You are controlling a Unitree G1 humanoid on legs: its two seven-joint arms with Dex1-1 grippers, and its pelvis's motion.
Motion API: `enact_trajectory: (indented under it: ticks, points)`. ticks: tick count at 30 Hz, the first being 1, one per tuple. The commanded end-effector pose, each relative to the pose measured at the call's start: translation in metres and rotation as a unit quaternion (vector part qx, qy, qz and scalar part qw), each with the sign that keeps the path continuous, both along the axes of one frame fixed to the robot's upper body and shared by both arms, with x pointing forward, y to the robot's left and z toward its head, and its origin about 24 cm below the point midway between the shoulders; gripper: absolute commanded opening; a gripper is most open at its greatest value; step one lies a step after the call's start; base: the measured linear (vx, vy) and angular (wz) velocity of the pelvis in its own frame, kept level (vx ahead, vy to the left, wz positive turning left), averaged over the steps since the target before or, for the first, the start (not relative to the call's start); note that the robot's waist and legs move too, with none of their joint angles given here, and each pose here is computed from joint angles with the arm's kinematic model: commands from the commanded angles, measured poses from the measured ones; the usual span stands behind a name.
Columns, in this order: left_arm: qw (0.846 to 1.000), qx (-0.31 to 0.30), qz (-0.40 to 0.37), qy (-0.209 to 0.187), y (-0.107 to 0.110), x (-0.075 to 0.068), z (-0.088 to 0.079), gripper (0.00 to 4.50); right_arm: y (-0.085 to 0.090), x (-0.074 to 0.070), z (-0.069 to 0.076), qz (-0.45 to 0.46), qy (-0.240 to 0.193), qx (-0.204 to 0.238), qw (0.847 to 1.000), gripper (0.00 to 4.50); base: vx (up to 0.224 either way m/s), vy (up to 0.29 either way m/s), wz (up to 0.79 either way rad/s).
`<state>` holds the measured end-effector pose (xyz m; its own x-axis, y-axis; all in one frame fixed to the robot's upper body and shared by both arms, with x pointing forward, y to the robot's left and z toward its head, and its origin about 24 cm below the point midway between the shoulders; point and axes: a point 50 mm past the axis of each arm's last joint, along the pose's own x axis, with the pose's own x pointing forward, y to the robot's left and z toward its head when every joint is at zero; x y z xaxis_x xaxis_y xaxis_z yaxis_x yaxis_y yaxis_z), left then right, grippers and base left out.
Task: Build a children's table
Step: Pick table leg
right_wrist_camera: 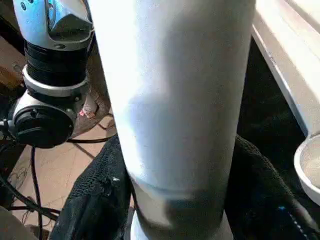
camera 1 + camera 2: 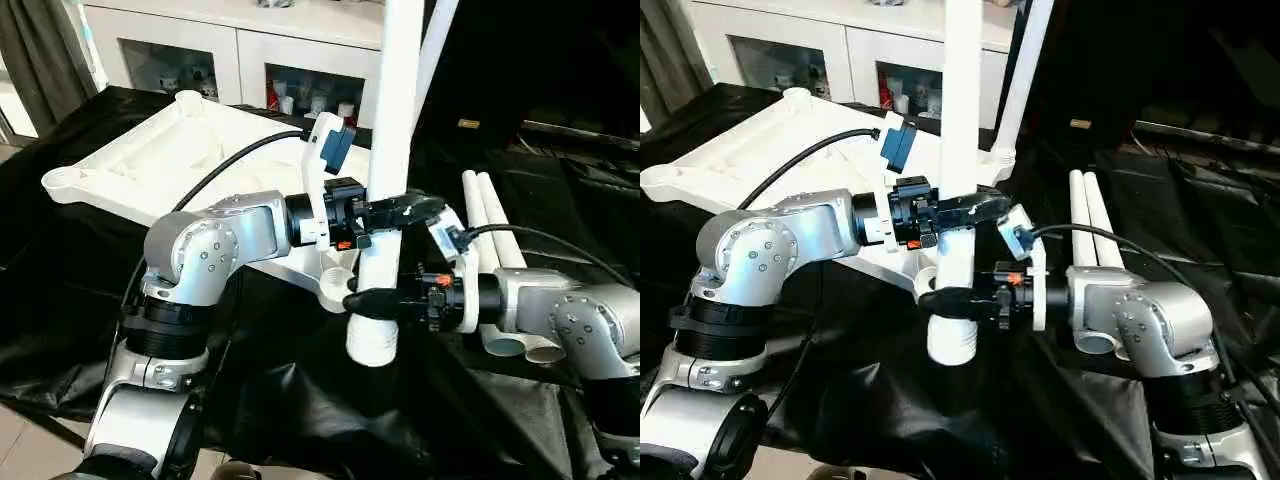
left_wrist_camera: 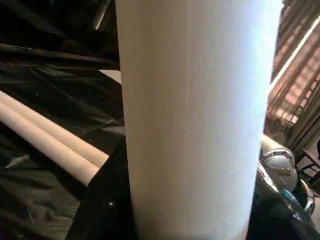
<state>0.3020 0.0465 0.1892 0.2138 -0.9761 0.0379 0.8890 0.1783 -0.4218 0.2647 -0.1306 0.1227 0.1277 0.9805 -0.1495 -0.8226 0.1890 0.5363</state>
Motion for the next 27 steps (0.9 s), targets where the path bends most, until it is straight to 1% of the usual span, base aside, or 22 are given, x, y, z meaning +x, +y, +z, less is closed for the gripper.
enact_trajectory:
  ticks: [1,10,11,12,14,17,19,20,21,23,24,25,26,27]
  points:
    - [1.000,-0.004,-0.008,-0.020,-0.004,-0.001,0.010,1.86,-0.002,0.001,0.000,-0.003,0.001,-0.004,1.000,2.00,0.000,0.000,0.00]
    - [1.000,-0.011,0.001,-0.016,-0.003,0.001,0.011,1.86,-0.002,0.002,0.000,-0.007,-0.003,-0.001,1.000,1.98,0.000,0.000,0.00]
    - [1.000,-0.016,0.013,-0.020,-0.002,0.003,0.012,1.86,-0.002,0.002,0.000,-0.008,-0.004,0.000,1.000,1.97,0.000,0.000,0.00]
    - [0.999,-0.017,0.023,-0.022,-0.002,0.005,0.012,2.21,-0.003,0.002,0.000,-0.008,-0.004,0.000,1.000,1.96,0.000,0.000,0.00]
    - [0.999,-0.039,0.014,-0.007,-0.002,0.005,0.015,2.56,-0.003,0.002,0.000,-0.009,-0.006,0.001,1.000,1.96,0.000,0.000,0.00]
    - [0.998,-0.063,0.004,0.002,-0.001,0.003,0.019,2.63,-0.003,0.002,0.000,-0.010,-0.009,0.002,1.000,1.94,0.000,0.000,0.00]
    - [0.995,-0.100,0.028,-0.004,0.000,0.007,0.024,2.89,-0.002,0.003,0.002,-0.012,-0.012,0.008,1.000,1.93,0.000,0.000,0.00]
    - [0.995,-0.100,0.028,-0.004,0.000,0.007,0.024,2.89,-0.002,0.003,0.002,-0.012,-0.012,0.008,1.000,1.93,0.000,0.000,0.00]
    - [0.990,-0.134,0.041,-0.014,0.002,0.008,0.028,3.00,-0.002,0.003,0.002,-0.015,-0.012,0.013,1.000,1.93,0.000,0.000,0.00]
    - [0.974,-0.219,0.059,-0.018,0.006,0.009,0.036,3.01,-0.002,0.004,0.003,-0.022,-0.014,0.021,0.999,1.93,0.000,0.000,0.00]
    - [0.971,-0.230,0.062,-0.015,0.007,0.009,0.036,3.02,-0.002,0.004,0.003,-0.022,-0.014,0.023,0.999,1.93,0.000,0.000,0.00]
    - [0.950,-0.299,0.088,0.003,0.013,0.012,0.041,3.02,-0.002,0.004,0.005,-0.029,-0.016,0.032,0.999,1.93,0.000,0.000,0.00]
    - [0.948,-0.304,0.090,0.004,0.014,0.012,0.041,3.02,-0.002,0.004,0.005,-0.030,-0.017,0.032,0.999,1.93,0.000,0.000,0.00]
    - [0.941,-0.325,0.099,0.010,0.017,0.013,0.043,3.02,-0.003,0.004,0.005,-0.034,-0.018,0.035,0.999,1.93,0.000,0.000,0.00]
